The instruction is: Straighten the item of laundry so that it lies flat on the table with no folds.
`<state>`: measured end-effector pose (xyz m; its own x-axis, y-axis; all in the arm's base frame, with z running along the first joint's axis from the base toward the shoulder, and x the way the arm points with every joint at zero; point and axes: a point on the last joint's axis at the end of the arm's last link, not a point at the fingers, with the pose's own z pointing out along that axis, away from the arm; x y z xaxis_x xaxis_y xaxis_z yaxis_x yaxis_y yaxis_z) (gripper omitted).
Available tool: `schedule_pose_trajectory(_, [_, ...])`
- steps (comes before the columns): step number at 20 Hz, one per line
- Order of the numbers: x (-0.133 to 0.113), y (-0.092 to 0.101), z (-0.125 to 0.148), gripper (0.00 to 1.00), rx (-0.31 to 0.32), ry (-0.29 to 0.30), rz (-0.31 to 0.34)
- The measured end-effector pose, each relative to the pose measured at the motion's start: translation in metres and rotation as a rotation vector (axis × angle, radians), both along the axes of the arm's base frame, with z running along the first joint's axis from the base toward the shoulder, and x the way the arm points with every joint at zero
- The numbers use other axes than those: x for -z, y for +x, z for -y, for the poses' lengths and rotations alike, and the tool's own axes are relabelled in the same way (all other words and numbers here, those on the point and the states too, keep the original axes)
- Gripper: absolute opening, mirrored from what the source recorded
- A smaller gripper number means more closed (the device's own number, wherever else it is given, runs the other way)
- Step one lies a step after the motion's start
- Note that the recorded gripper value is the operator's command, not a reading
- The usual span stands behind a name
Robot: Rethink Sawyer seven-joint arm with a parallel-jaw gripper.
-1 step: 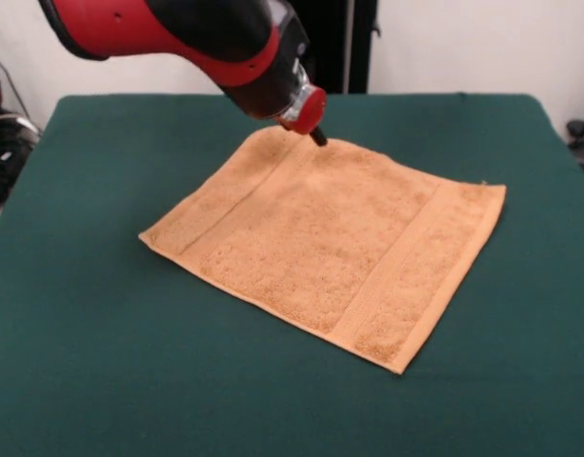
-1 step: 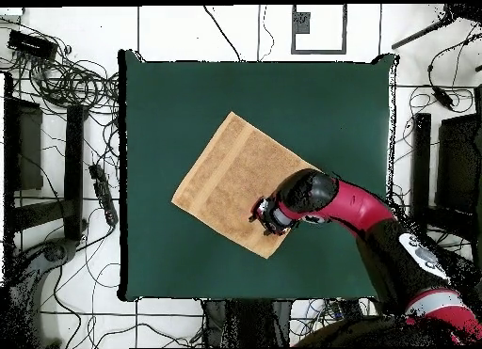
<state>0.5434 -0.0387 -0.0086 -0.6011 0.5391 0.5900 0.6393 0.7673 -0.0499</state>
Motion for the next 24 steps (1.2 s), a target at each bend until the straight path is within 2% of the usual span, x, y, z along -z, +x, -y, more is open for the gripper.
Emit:
schedule_pose_trajectory(7, [0.021, -0.026, 0.010, 1.00, -0.038, -0.027, -0.044])
schedule_pose_trajectory(13, [0.052, -0.056, 0.008, 1.00, -0.050, -0.013, -0.111])
schedule_pose_trajectory(24, [0.065, -0.068, 0.008, 1.00, -0.033, 0.012, -0.141])
